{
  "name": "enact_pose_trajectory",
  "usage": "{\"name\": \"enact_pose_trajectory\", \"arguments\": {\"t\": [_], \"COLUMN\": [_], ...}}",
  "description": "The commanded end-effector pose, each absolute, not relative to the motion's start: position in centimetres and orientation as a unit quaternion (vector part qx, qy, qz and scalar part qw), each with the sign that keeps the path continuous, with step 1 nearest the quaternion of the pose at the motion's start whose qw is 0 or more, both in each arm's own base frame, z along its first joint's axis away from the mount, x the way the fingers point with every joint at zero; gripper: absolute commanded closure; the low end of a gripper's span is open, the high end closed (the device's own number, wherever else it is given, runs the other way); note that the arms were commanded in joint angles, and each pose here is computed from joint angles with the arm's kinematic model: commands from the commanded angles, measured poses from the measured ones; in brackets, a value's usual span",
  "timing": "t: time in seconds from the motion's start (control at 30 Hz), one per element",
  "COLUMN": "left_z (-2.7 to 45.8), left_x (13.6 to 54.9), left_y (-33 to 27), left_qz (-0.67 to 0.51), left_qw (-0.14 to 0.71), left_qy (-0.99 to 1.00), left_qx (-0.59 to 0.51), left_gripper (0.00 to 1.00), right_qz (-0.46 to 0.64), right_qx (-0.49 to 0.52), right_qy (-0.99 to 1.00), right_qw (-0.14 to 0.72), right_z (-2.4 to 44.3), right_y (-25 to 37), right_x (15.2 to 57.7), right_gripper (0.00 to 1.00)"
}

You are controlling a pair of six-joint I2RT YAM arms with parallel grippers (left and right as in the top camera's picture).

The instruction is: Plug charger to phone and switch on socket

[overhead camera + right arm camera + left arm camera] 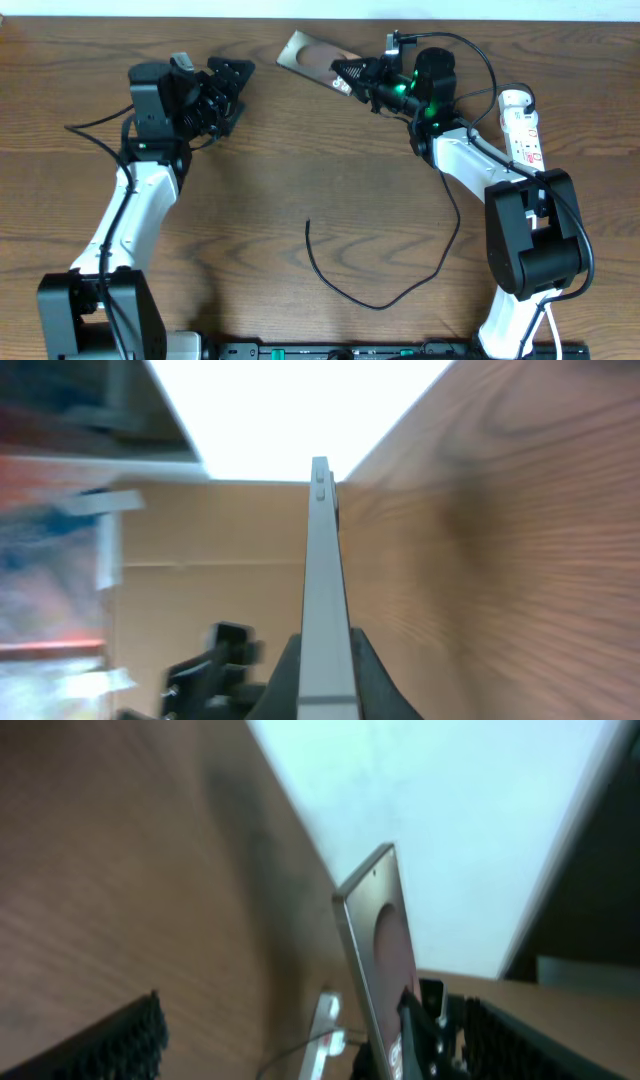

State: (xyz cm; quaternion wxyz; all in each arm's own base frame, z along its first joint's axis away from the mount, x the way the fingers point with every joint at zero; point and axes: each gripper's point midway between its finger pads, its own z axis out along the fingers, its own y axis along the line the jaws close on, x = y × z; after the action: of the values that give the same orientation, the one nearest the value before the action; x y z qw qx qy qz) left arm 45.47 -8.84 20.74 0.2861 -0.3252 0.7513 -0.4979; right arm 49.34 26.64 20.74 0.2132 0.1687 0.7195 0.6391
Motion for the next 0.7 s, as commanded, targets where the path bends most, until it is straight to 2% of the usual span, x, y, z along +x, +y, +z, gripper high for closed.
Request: {"name": "enact_pose_trajectory", "arguments": {"t": [0.0,0.2,0.67], "left_z": [21.4,21.5,22.4], "left_x": [45.1,44.6,45.1], "left_y": [-8.9,-7.8,-6.7], "left_qz": [-0.54,-0.566,-0.57], "left_qw": [0.305,0.364,0.391], "left_qy": [0.713,0.661,0.629], "left_qx": [-0.328,-0.332,-0.357], "left_gripper": [0.09,0.09,0.09], "right_qz": [0.675,0.69,0.699], "right_qx": [0.204,0.19,0.129], "right_qy": [0.691,0.683,0.696], "right_qw": [0.158,0.146,0.103], "right_z": [23.0,23.9,24.0], "right_y": [27.5,29.7,36.1], "right_x": [48.7,47.6,42.8], "right_gripper": [0.99,0.99,0.99]}}
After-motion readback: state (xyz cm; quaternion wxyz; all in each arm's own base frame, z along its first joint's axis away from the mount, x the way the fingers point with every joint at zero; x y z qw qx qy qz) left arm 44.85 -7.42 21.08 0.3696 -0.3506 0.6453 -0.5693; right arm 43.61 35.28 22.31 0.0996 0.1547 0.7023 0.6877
